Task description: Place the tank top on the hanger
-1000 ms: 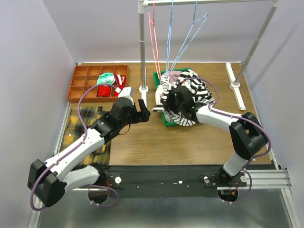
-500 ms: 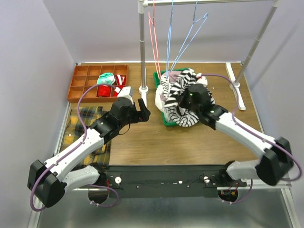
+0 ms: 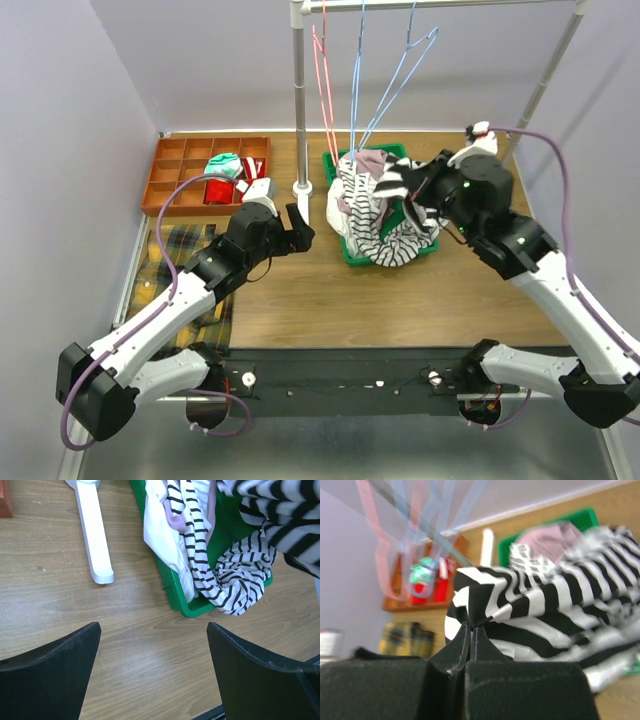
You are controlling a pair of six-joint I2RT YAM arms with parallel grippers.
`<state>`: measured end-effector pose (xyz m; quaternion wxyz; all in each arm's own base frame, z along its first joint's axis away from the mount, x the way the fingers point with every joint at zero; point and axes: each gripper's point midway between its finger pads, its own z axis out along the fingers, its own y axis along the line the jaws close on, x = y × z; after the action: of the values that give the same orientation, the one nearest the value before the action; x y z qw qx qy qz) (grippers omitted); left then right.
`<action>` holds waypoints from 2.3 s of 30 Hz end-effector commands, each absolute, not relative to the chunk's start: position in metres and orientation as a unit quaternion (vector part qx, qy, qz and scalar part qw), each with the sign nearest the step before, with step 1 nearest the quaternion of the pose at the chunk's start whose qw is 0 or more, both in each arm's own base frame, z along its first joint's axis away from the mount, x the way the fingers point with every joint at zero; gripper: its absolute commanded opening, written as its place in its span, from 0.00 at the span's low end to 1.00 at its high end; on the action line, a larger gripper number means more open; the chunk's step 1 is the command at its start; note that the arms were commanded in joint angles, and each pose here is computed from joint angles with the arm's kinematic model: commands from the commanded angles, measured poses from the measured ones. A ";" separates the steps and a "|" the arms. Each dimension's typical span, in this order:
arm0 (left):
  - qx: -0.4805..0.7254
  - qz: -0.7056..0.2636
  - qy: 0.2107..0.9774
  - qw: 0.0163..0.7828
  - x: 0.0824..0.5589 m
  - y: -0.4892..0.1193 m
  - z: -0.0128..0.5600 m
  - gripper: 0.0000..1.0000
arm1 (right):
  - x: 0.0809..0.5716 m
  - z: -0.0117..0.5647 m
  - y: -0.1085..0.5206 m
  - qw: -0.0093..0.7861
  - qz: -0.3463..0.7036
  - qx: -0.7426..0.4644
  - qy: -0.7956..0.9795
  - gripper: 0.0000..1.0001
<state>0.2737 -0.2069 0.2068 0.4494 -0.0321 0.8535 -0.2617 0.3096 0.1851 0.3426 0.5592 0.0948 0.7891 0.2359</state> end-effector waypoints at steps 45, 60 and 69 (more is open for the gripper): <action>0.003 -0.303 0.860 0.411 0.274 -0.249 0.203 0.90 | 0.385 0.126 0.099 0.437 0.012 0.211 0.874 0.01; -0.063 -0.255 0.877 0.402 0.253 -0.207 0.176 0.82 | 0.194 0.082 0.283 0.382 0.177 0.028 0.906 0.25; -0.073 -0.272 0.893 0.352 0.228 -0.206 0.123 0.65 | 0.192 0.129 0.263 0.418 0.184 -0.006 0.889 0.71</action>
<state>0.2369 -0.2029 0.1307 0.3639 -0.0614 0.8951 -0.2502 0.1809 0.2687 0.0804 0.3733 -0.0179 0.9114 0.1720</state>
